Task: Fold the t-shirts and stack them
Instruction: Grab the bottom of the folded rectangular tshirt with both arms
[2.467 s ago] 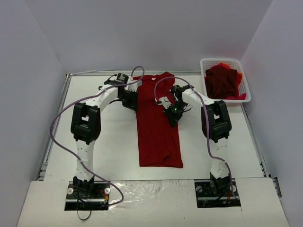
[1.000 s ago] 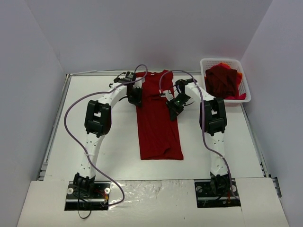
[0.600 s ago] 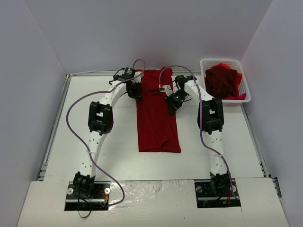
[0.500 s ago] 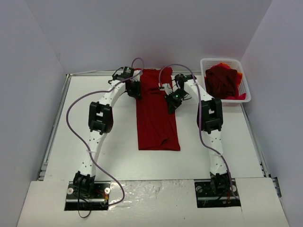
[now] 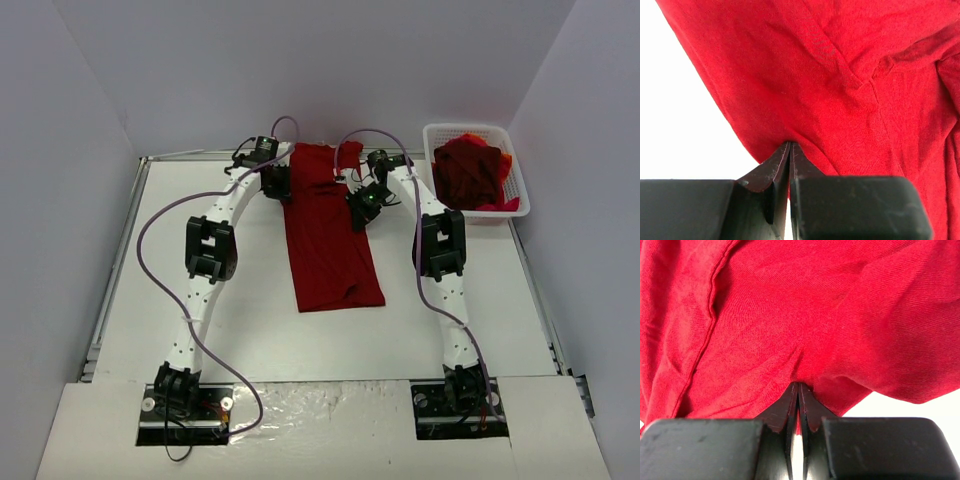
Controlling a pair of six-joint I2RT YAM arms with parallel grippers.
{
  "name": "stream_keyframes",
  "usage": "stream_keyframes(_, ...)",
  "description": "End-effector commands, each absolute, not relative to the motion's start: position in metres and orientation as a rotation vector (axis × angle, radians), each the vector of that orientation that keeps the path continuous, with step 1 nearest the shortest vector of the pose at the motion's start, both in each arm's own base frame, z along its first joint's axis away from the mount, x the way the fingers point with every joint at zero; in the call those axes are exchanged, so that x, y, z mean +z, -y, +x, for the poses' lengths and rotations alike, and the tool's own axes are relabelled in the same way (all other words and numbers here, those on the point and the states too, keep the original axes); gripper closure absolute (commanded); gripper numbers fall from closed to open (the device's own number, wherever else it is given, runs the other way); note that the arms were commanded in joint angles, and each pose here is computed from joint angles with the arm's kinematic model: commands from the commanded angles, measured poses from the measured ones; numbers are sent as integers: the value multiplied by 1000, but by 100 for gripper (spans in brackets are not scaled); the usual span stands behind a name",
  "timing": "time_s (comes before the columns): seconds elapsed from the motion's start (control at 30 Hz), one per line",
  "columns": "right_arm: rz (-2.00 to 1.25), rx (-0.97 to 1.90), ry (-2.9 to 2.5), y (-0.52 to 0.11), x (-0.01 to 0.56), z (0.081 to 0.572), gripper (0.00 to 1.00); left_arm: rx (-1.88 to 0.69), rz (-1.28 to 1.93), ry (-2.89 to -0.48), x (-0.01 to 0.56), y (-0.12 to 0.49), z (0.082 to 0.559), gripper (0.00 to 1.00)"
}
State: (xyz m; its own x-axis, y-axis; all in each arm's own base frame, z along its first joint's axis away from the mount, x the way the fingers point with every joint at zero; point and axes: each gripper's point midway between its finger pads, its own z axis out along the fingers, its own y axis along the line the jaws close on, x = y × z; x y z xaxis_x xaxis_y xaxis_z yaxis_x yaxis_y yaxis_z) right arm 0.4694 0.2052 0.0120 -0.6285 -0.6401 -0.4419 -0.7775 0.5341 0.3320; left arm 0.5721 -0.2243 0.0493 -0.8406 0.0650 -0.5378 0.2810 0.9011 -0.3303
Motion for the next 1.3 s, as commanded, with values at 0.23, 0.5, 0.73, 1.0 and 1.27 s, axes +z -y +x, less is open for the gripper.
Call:
stream_keyframes(0.23, -1206, 549, -2547, -180, 13, 466, 100, -457, 373, -2383, 133, 222, 569, 98)
stream_keyframes(0.5, -1157, 537, -2400, -178, 103, 444, 85, -408, 587, -2273, 212, 217, 507, 87)
stream_keyframes(0.73, -1115, 510, -2359, -165, 145, 399, 42, -209, 912, -2215, 223, 204, 417, 80)
stream_keyframes(1.0, -997, 452, -2447, -132, 128, 343, 32, 109, 1358, -2146, 145, 198, 305, 75)
stream_keyframes(1.27, -808, 473, -2522, -91, 114, 338, 32, 26, 1522, -2078, 119, 213, 255, 62)
